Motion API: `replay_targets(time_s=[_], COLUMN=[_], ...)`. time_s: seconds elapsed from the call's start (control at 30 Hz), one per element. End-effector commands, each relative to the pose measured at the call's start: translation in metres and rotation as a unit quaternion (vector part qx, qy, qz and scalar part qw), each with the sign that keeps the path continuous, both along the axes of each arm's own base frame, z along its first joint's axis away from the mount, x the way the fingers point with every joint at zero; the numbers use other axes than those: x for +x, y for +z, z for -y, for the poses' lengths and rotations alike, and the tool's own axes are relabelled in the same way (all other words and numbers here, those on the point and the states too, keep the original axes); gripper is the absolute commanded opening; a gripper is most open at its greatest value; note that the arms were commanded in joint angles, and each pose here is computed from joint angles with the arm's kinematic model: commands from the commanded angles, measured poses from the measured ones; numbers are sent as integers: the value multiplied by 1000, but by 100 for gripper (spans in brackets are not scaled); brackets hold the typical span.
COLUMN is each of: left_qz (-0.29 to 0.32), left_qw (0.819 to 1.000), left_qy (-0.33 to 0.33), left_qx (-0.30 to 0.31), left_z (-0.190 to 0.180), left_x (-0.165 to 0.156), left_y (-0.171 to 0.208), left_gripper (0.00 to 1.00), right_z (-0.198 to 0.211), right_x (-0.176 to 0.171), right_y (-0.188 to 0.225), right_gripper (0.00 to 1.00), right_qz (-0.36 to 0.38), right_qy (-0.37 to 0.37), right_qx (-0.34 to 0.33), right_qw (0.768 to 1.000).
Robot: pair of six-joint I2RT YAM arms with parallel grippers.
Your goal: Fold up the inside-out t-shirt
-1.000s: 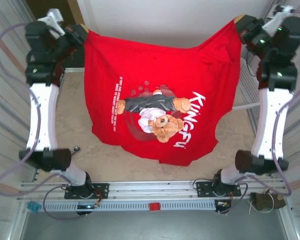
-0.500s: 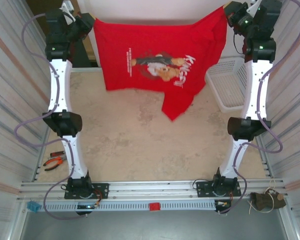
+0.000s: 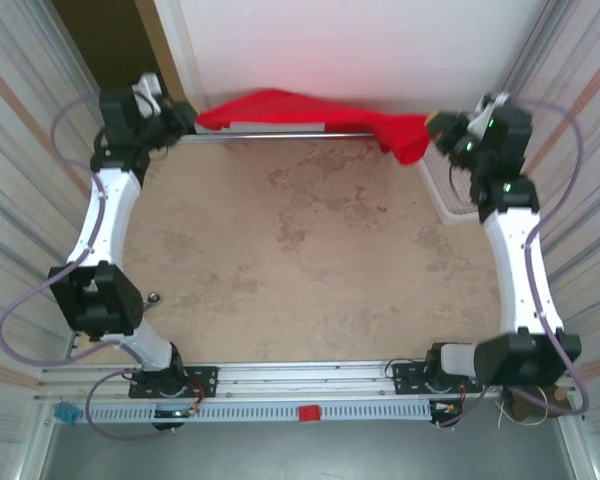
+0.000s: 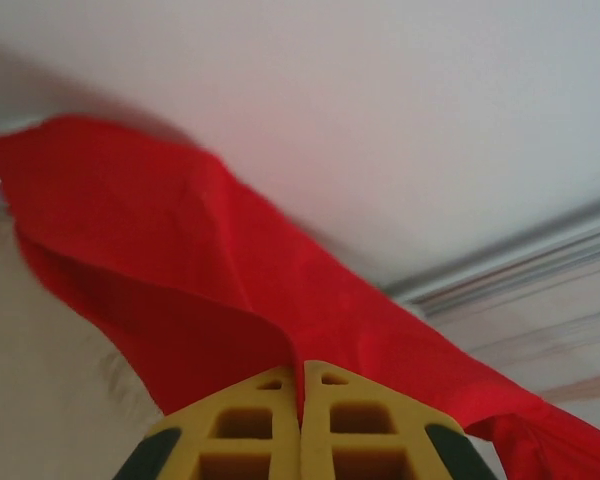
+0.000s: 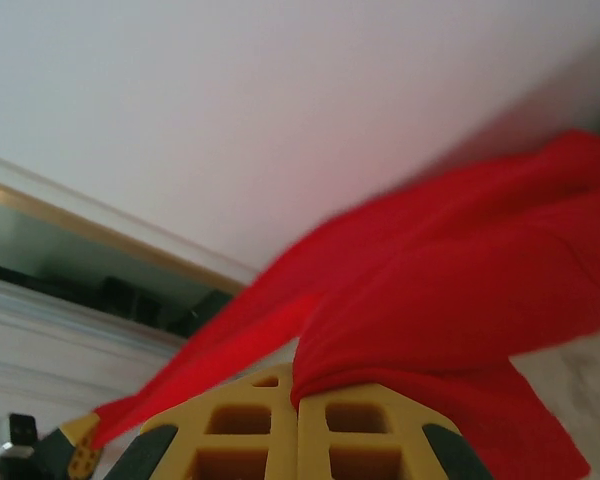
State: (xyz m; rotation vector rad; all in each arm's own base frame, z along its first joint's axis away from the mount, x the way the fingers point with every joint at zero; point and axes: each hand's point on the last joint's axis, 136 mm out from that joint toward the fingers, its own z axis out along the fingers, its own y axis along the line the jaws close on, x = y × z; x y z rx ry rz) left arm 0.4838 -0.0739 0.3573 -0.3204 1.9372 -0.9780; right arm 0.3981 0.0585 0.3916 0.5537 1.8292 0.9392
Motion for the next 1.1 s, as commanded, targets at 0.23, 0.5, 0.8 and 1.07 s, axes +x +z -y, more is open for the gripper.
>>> replay_targets(time_s=[0.23,0.5,0.8,1.07], left_qz=[-184,-303,-316,-308], left_qw=[979,946,940,937], left_qy=[36,43,42,54], left_qx=[79,106,123,154], left_z=[-15,-17,-20,-31], left_x=[-126,-191,-215,-229], left_y=[-180,-266,-274,-261], left_gripper=[0,0,0,1], right_z=[-28,-13,-12,-12], right_x=[-157,-220,-238,-251], right_y=[-223,-297,-299,-273], right_gripper=[0,0,0,0], right_qz=[-215,-311,-330,-313], right_qy=[2,-32,-27,-14], right_qx=[-67,-80,-84,-80], right_qw=[974,946,940,946])
